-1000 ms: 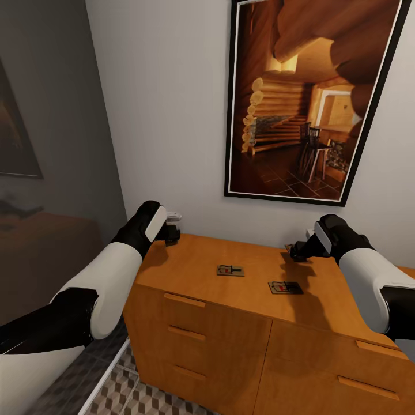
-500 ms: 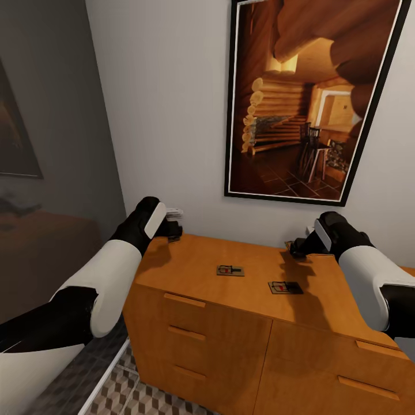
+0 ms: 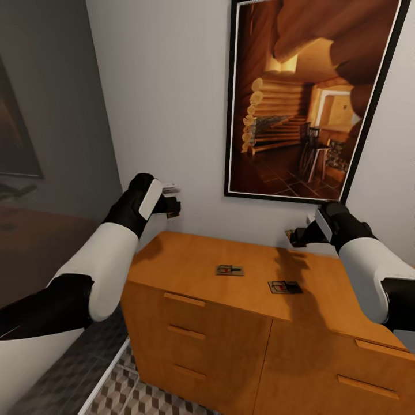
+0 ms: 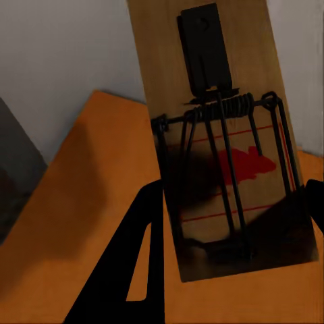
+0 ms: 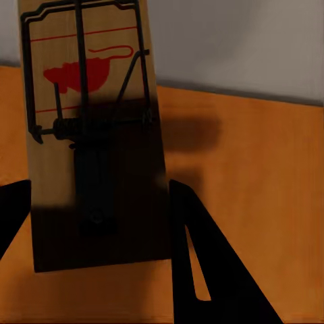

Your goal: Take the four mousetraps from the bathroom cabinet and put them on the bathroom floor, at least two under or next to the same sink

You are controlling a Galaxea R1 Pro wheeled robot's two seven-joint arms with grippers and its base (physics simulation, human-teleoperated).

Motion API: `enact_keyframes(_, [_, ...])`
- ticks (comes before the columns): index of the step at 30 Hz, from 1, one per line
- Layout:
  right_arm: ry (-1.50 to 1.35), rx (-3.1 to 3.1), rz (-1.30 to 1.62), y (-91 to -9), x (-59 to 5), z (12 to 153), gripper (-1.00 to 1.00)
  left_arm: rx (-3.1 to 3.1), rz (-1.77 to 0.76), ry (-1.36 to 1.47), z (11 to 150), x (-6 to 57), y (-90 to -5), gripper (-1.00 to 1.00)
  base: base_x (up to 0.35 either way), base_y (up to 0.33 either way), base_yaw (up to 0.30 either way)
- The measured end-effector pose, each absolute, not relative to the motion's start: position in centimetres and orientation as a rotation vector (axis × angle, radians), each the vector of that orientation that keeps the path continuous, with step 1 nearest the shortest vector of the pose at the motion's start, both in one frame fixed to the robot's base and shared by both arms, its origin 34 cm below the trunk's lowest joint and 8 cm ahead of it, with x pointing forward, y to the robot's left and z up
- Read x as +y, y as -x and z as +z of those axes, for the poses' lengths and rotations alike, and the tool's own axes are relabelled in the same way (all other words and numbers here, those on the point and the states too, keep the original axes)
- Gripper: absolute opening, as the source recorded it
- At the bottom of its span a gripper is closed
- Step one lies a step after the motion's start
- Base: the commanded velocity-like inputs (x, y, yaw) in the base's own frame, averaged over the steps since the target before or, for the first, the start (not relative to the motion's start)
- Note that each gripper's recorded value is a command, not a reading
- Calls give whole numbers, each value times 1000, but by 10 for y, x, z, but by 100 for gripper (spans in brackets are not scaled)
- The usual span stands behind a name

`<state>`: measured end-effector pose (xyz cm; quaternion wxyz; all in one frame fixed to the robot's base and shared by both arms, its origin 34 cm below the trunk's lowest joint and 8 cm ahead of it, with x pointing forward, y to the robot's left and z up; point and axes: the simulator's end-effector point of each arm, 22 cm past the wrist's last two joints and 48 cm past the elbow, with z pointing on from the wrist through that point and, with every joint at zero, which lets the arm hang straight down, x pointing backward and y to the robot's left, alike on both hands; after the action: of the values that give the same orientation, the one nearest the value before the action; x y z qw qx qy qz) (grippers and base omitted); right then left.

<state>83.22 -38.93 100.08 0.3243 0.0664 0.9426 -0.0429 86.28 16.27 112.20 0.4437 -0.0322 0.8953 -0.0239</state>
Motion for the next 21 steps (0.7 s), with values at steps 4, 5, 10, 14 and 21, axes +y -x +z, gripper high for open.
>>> enact_keyframes(4, [-172, 2495, -118, -827, -390, 985, -100, 2212, -62, 81, 1126, 163, -864, -100, -247, 0, 0])
enact_keyframes(5, [-172, 2499, -119, -826, -390, 982, -100, 2212, -63, 81, 1126, 163, -864, -100, -298, 0, 0])
enact_keyframes(10, [-171, 2477, -120, -829, -390, 990, -100, 2214, -63, 82, 1125, 163, -864, -100, -326, 0, 0])
enact_keyframes(14, [-169, 2455, -122, -832, -390, 998, -100, 2214, -64, 82, 1124, 163, -864, -100, -340, 0, 0])
enact_keyframes(21, [-166, 2434, -124, -835, -390, 1007, -100, 2214, -65, 83, 1124, 162, -864, -100, -344, 0, 0])
